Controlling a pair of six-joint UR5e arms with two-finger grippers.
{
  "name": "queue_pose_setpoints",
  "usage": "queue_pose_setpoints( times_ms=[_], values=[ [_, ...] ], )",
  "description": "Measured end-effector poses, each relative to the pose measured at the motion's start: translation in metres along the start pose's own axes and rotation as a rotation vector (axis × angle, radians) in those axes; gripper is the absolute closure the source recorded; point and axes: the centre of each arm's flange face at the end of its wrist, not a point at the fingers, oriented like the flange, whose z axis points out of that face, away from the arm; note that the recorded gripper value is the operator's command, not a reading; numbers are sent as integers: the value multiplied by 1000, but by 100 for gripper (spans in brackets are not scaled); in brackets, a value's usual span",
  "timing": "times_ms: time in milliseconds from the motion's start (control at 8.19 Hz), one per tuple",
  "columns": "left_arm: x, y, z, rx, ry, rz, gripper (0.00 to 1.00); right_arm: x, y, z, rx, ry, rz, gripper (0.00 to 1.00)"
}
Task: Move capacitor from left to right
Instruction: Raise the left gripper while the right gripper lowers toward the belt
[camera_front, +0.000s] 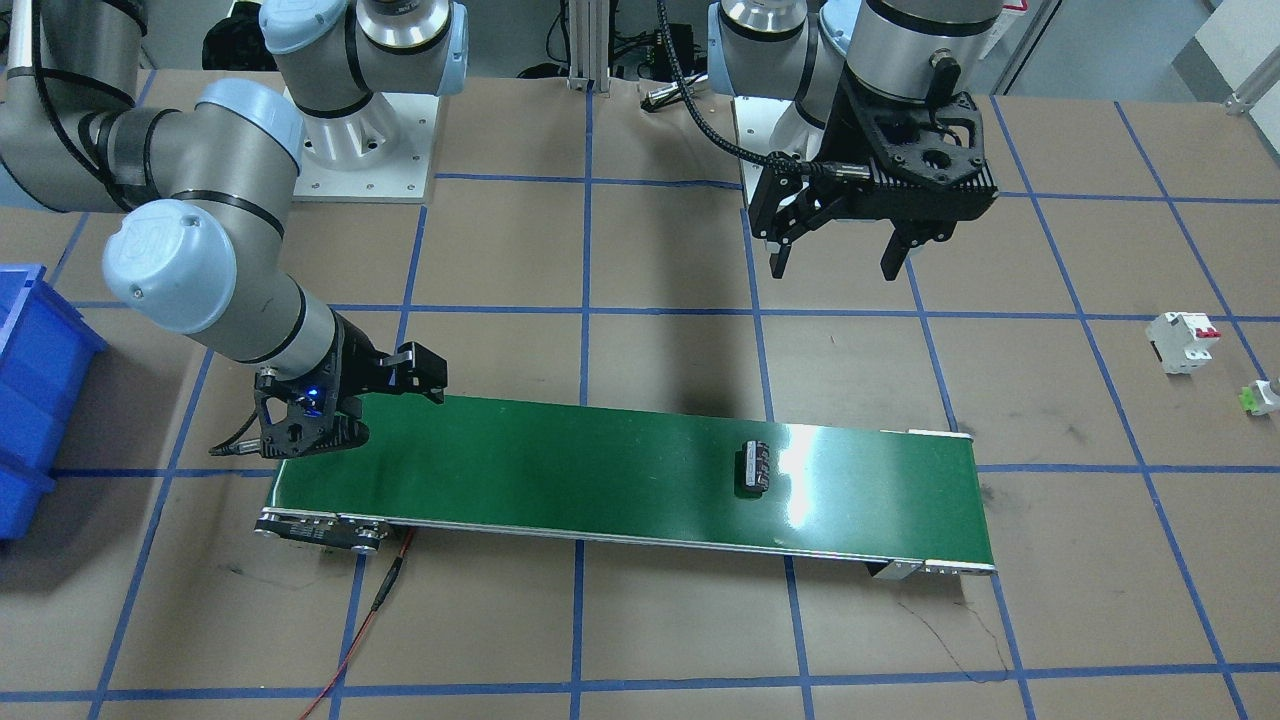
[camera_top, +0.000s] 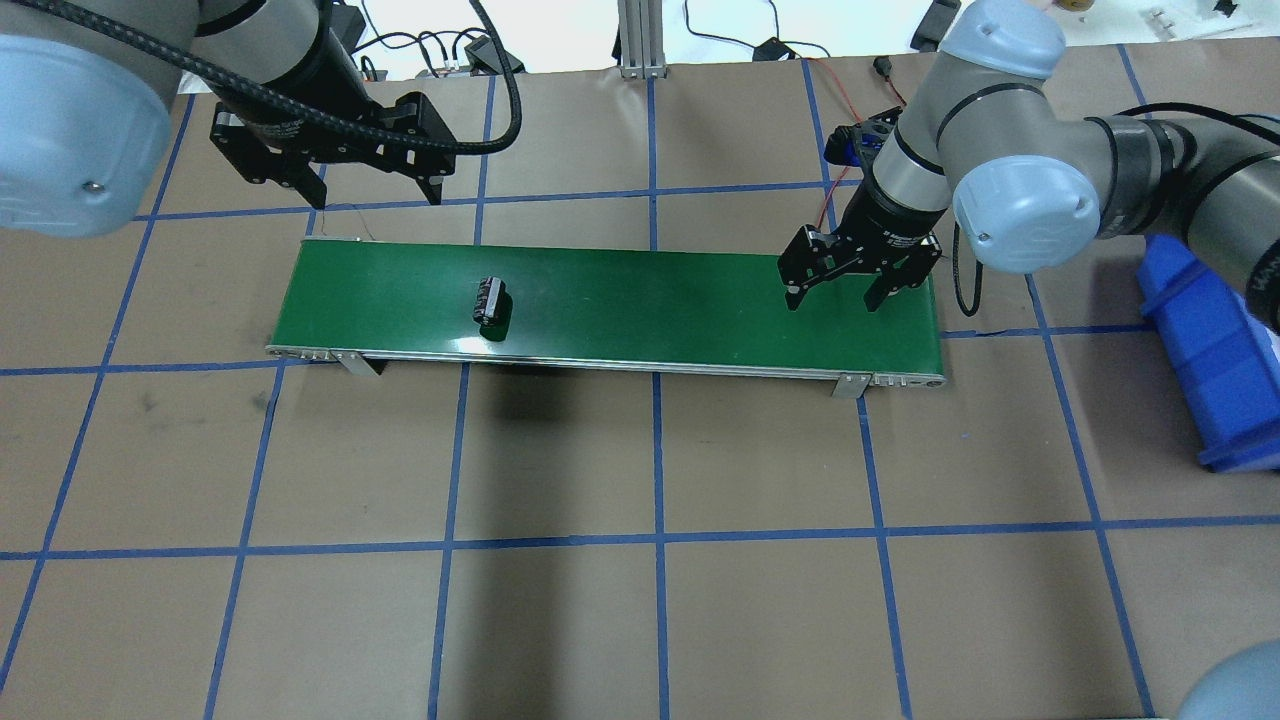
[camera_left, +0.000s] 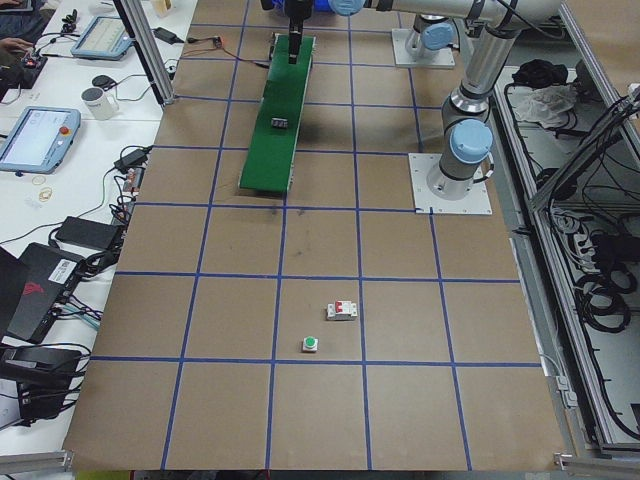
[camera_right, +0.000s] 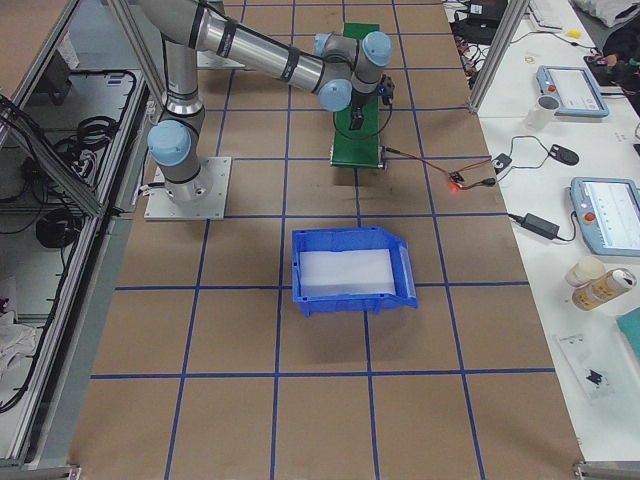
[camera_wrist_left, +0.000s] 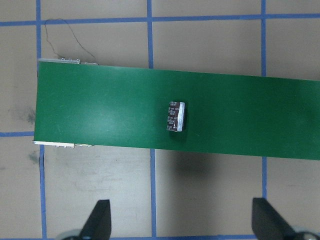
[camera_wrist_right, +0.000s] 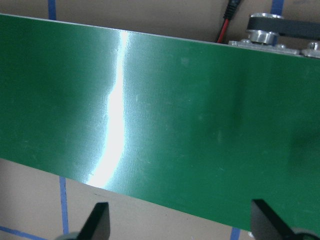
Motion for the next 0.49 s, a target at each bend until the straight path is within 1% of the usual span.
queue_pose_setpoints(
  times_ms=[122,244,366,488],
  values=[
    [1,6,-2,-26,9,-6,0,1,-1,1,-2,2,1,0],
    [3,9,-2,-43,33,-11,0,1,-2,1,0,2,1,0],
    [5,11,-5,-47,50,-13,0,0,-4,-1,14,0,2,0],
    [5,13,-7,-46,58,-13,0,1,-7,-3,40,7,0,0]
  ],
)
